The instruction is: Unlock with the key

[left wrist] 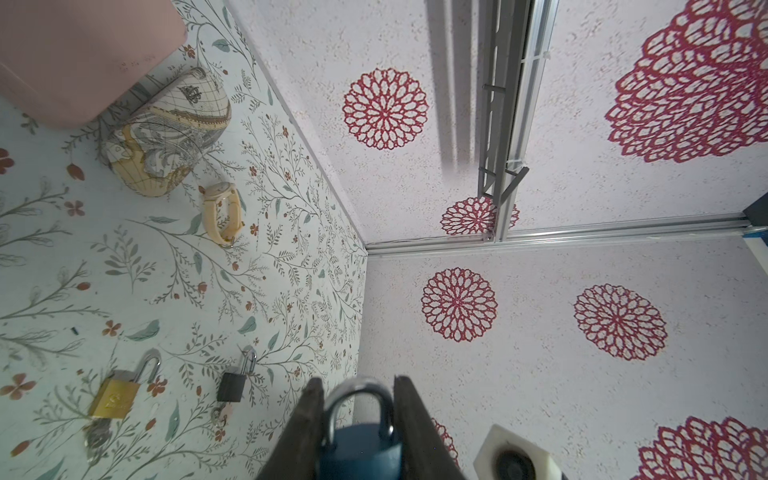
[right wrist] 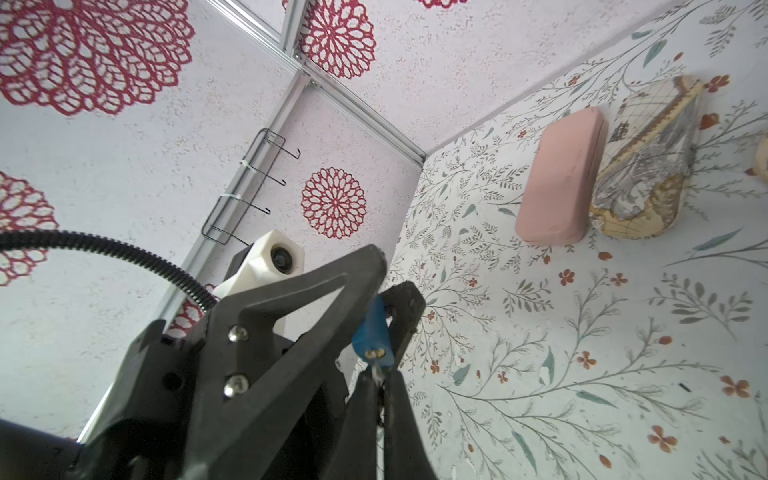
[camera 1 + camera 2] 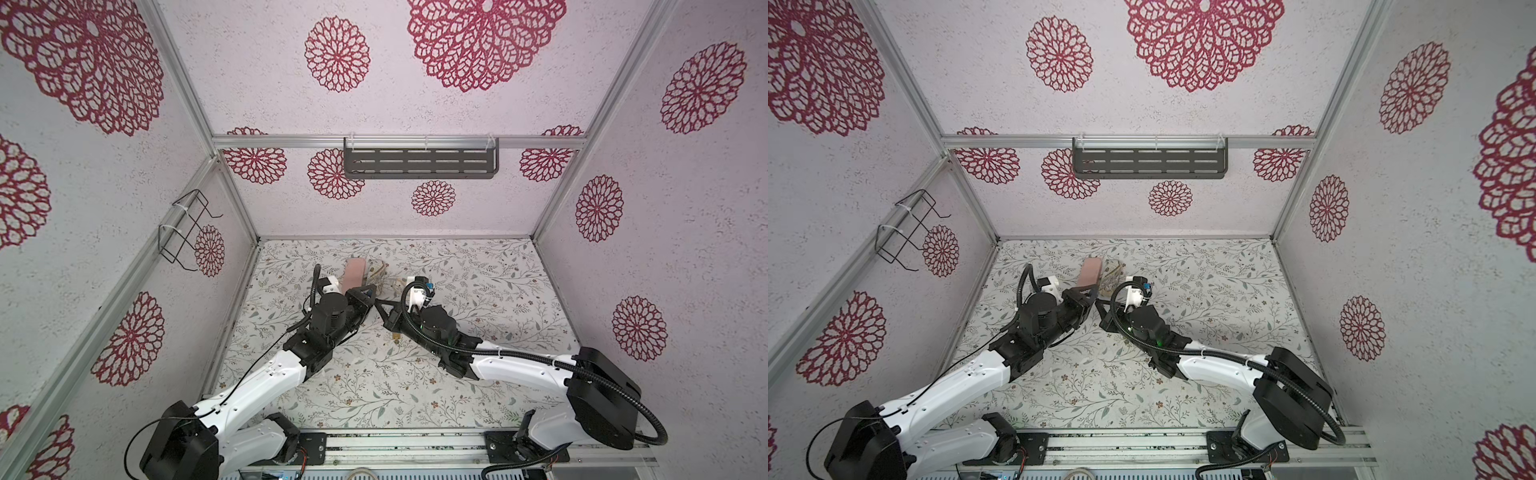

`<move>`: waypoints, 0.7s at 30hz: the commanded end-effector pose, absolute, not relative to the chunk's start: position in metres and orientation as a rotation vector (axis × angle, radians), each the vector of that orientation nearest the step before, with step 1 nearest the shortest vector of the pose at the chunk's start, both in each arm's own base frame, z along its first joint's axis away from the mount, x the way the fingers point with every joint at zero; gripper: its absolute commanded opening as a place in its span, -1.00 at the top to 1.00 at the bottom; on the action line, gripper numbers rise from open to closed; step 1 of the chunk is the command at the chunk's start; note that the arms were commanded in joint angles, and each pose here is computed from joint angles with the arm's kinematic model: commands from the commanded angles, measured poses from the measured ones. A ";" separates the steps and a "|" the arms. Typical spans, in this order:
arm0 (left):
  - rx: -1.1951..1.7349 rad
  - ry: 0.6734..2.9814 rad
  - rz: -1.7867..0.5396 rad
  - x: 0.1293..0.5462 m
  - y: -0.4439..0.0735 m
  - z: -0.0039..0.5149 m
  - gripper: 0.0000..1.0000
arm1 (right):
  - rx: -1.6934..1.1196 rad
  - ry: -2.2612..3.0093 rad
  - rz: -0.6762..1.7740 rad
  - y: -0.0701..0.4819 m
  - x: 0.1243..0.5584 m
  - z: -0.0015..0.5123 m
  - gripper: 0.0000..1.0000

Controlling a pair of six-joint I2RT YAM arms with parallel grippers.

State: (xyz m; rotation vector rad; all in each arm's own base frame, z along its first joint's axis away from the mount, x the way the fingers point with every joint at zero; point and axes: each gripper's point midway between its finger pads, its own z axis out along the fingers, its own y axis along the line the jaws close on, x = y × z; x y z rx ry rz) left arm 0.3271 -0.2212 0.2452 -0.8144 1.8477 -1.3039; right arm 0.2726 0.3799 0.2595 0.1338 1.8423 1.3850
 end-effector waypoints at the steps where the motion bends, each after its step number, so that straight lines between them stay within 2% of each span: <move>1: -0.741 1.806 -1.430 0.316 -0.238 0.269 1.00 | 0.219 1.661 1.574 0.378 0.274 0.312 1.00; 10: -0.724 1.810 -1.367 0.316 -0.231 0.268 1.00 | 0.222 1.632 1.635 0.378 0.270 0.318 1.00; 21: -0.672 1.853 -1.317 0.316 -0.225 0.282 1.00 | 0.109 1.761 1.350 0.372 0.277 0.290 1.00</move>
